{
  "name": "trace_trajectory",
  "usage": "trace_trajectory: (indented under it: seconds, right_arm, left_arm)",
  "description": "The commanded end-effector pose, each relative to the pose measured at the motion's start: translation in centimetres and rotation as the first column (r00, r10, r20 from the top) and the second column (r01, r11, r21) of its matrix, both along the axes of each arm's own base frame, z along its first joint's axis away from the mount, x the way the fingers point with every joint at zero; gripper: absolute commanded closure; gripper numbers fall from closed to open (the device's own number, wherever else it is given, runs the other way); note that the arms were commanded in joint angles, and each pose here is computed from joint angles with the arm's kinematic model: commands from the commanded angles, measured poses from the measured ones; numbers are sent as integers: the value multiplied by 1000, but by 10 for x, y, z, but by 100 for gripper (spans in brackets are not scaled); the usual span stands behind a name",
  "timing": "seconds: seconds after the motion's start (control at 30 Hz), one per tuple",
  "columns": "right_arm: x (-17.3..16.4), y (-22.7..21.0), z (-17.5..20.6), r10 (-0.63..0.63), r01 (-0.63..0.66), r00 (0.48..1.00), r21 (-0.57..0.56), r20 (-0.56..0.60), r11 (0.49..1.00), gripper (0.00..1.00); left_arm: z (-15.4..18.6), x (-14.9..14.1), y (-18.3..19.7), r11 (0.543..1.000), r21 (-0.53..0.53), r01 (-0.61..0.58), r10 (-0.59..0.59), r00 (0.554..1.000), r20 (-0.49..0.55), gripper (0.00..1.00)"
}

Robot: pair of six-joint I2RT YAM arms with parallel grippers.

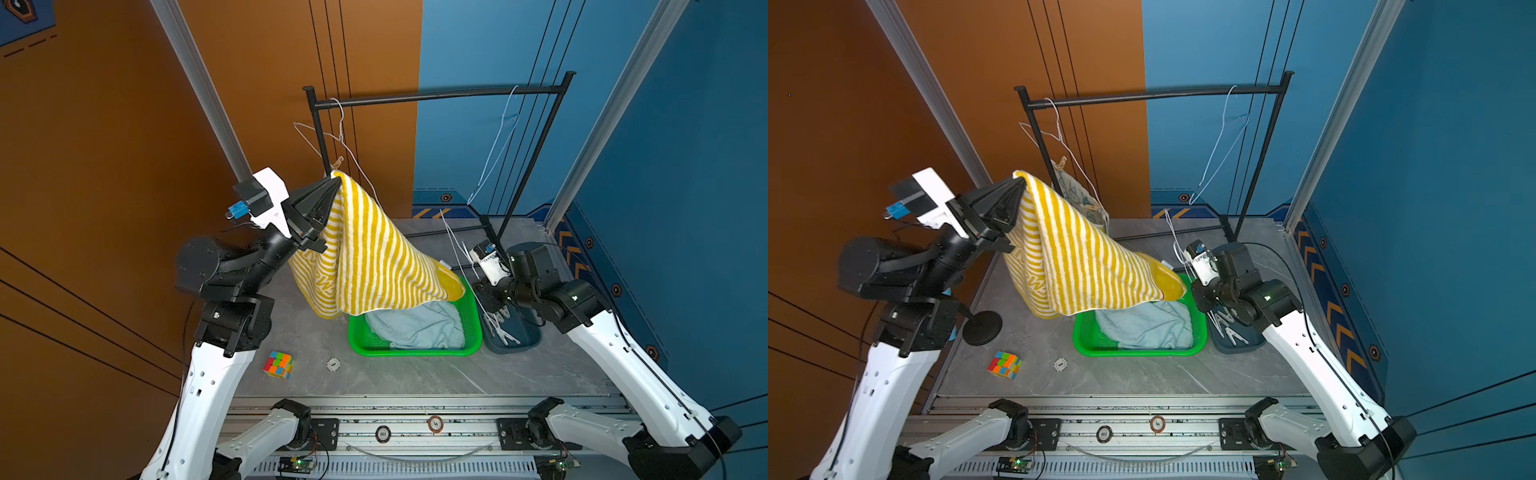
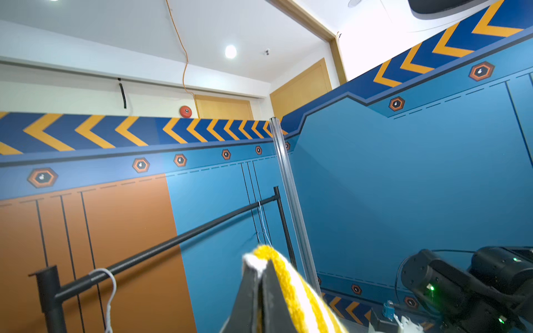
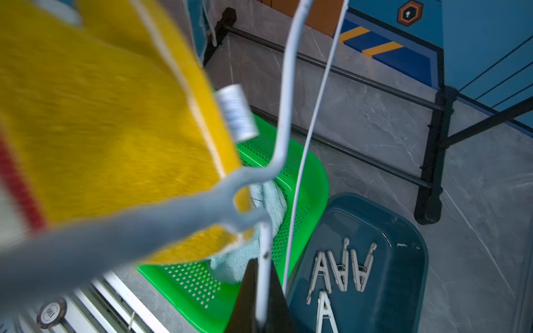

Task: Remove the clothespins securing towels to the hanger
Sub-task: Remove the towel from the hanger, then place the towel in the basket.

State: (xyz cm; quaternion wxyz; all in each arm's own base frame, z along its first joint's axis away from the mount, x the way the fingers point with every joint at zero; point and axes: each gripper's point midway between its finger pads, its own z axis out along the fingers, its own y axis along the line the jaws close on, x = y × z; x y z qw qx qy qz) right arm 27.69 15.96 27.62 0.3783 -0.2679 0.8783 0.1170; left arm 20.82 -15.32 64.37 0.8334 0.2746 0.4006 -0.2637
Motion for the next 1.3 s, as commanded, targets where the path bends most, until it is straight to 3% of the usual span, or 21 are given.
trace_trajectory:
  seconds: [0.0,0.47,0.73,0.9,1.03,1.27]
  right_arm:
    - [-1,-12,-2,-59,59,998,8,0,998,100]
    - [-2,-36,5,-152,150,987,22,56,988,100]
    - [0,-59,14,-261,259,960,35,100,965,100]
    - [1,-66,15,-285,282,953,40,107,959,100]
    - [3,-68,13,-295,293,950,38,100,955,100]
    - [7,-67,13,-292,289,952,42,92,956,100]
  left_arm:
    - [38,-28,15,998,-62,-25,33,991,133,100]
    - [35,-2,-22,986,-61,157,-155,987,37,100]
    - [6,14,-57,975,-32,220,-221,975,-33,100]
    - [-49,38,-75,977,-25,211,-212,962,-173,100]
    - [-129,53,-91,978,1,207,-195,919,-343,100]
    - [-215,50,-67,995,40,91,-63,885,-461,100]
